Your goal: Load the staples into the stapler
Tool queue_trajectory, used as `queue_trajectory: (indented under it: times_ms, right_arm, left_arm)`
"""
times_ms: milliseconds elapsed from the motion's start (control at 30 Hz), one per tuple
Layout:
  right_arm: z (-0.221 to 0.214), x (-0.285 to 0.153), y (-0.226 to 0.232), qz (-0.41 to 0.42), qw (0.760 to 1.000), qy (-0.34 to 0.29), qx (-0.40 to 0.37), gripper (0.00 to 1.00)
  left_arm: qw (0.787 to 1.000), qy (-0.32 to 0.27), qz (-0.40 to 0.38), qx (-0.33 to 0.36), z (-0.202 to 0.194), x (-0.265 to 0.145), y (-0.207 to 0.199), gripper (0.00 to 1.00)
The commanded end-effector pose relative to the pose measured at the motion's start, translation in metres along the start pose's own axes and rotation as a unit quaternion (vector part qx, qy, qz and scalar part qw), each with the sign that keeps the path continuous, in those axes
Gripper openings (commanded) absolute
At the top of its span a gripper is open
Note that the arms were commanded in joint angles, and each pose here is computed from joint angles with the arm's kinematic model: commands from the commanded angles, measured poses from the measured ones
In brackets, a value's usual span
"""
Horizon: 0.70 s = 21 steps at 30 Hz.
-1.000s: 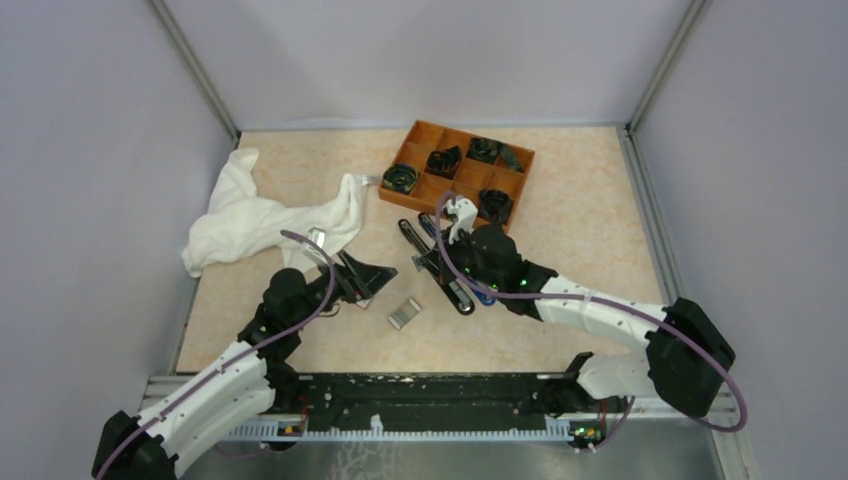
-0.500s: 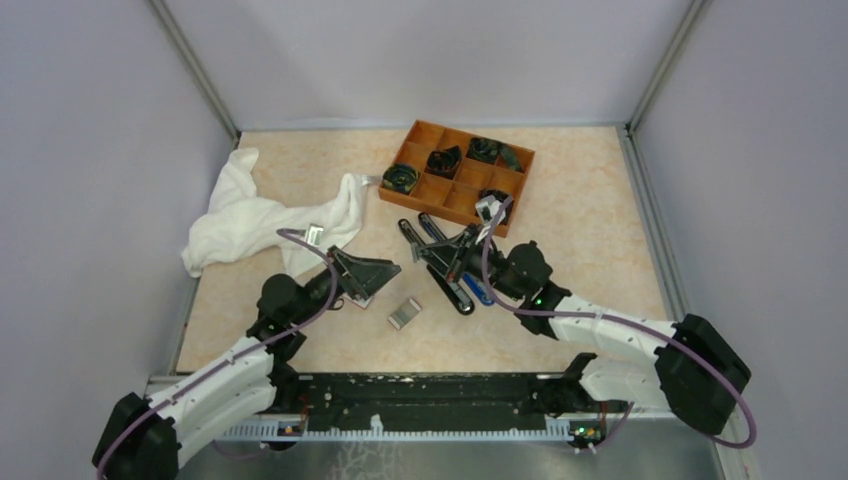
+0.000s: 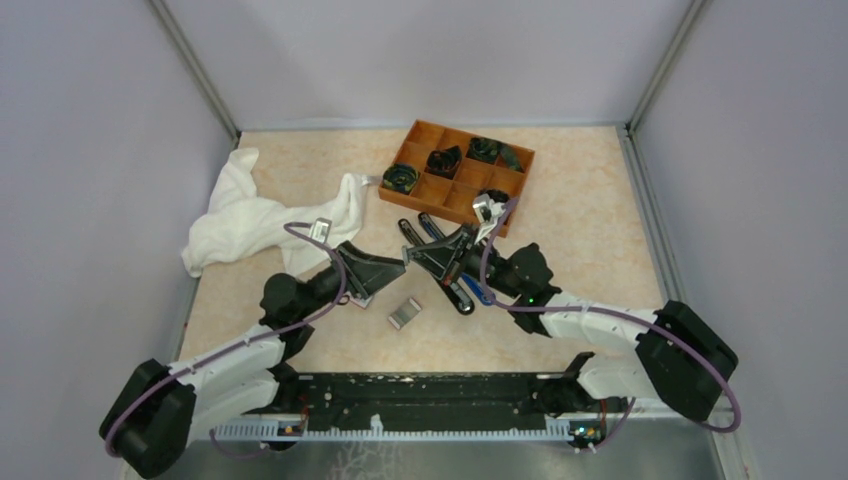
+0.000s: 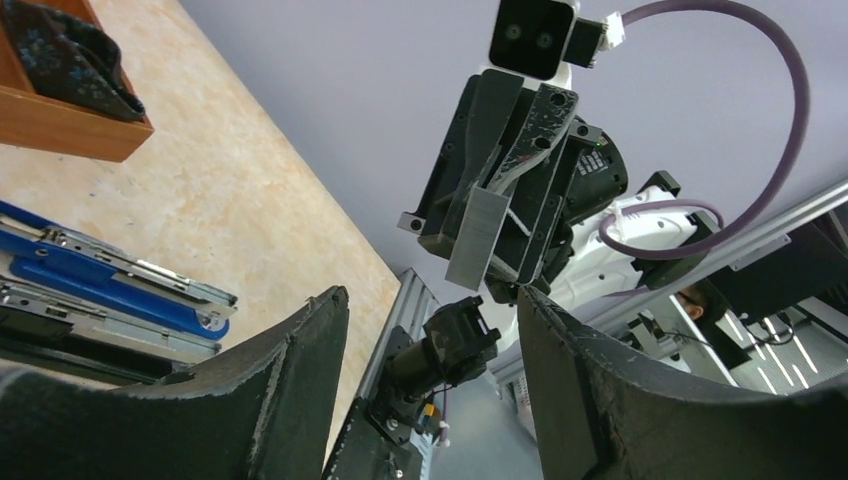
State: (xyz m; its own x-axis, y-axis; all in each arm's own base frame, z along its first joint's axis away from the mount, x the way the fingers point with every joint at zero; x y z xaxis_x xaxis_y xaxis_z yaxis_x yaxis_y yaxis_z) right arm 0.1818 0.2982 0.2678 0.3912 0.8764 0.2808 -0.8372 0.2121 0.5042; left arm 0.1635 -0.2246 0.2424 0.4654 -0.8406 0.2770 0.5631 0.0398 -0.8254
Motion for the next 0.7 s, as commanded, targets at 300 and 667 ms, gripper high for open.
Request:
queue_trajectory:
  times_ms: [300, 667]
  right_arm:
    - [0.0135, 0.0074, 0.0118, 0.042, 0.999, -0.020, -0.015, 0.00]
    - [0.0128, 0.0090, 0.0132, 0.049, 0.999, -0.019, -0.008, 0.00]
  left_arm:
    - [0.998, -0.003, -0.064, 0.004, 0.0048, 0.0015, -0.0229, 0.58]
    - [0.998, 0.000, -0.064, 0.006, 0.0043, 0.0020, -0.0235, 0.50]
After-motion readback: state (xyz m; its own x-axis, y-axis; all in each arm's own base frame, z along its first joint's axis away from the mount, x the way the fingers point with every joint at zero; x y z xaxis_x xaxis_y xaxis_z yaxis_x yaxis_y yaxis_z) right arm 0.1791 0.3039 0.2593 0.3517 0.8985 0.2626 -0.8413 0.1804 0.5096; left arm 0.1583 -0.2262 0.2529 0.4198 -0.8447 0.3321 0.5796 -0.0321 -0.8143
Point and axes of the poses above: each gripper's point midway between its finger pads, its own x axis out along the fingers, its own y axis along the line the jaws close on, z = x × y, the point moved 4 cm from there along -x, back along the fingers, and after that the axes turned 5 degrees about -x, right-handed, at the moved point
